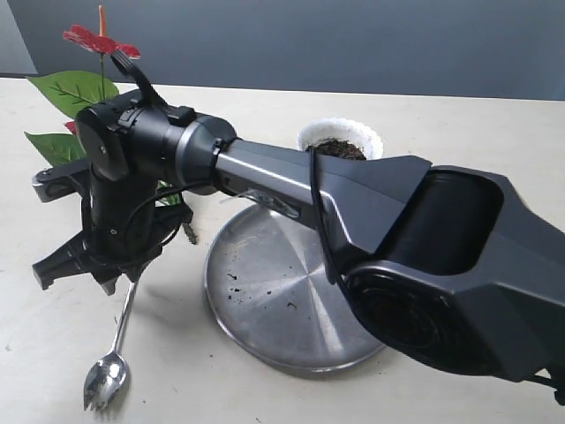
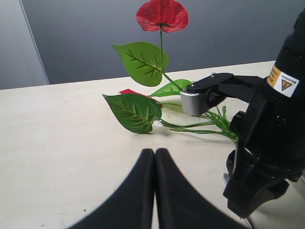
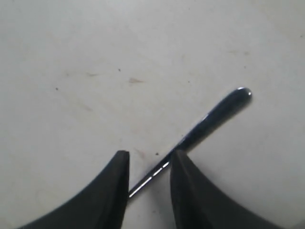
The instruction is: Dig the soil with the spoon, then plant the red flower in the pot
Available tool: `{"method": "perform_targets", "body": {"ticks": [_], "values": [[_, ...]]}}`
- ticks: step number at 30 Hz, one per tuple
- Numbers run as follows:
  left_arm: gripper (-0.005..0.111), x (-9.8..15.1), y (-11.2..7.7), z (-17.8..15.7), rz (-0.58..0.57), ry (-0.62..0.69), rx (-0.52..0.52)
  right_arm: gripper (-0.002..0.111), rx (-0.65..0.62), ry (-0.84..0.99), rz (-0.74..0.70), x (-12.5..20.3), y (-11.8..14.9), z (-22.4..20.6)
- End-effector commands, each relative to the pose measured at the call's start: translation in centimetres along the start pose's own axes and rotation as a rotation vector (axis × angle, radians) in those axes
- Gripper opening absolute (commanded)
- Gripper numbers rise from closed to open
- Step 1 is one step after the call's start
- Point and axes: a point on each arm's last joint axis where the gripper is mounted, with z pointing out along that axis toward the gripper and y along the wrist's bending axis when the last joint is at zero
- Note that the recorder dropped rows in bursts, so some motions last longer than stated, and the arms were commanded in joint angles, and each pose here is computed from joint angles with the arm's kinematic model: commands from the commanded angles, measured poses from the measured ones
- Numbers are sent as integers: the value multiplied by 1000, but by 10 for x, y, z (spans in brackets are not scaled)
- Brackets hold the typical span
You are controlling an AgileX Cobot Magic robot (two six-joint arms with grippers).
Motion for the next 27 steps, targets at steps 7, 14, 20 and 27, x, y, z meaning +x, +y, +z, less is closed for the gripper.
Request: {"method": "perform_targets", "body": {"ticks": [7, 14, 20, 27], "values": [[1, -2, 0, 0, -3, -17, 6, 35, -11, 63, 92, 6, 8, -3], [1, -2, 0, 0, -3, -17, 6, 35, -14, 83, 50, 15, 32, 6], [1, -2, 0, 0, -3, -17, 6, 35, 5, 81, 57, 15, 32, 8], [1, -2, 0, 0, -3, -17, 6, 35, 23, 77, 99, 15, 31, 7]]}}
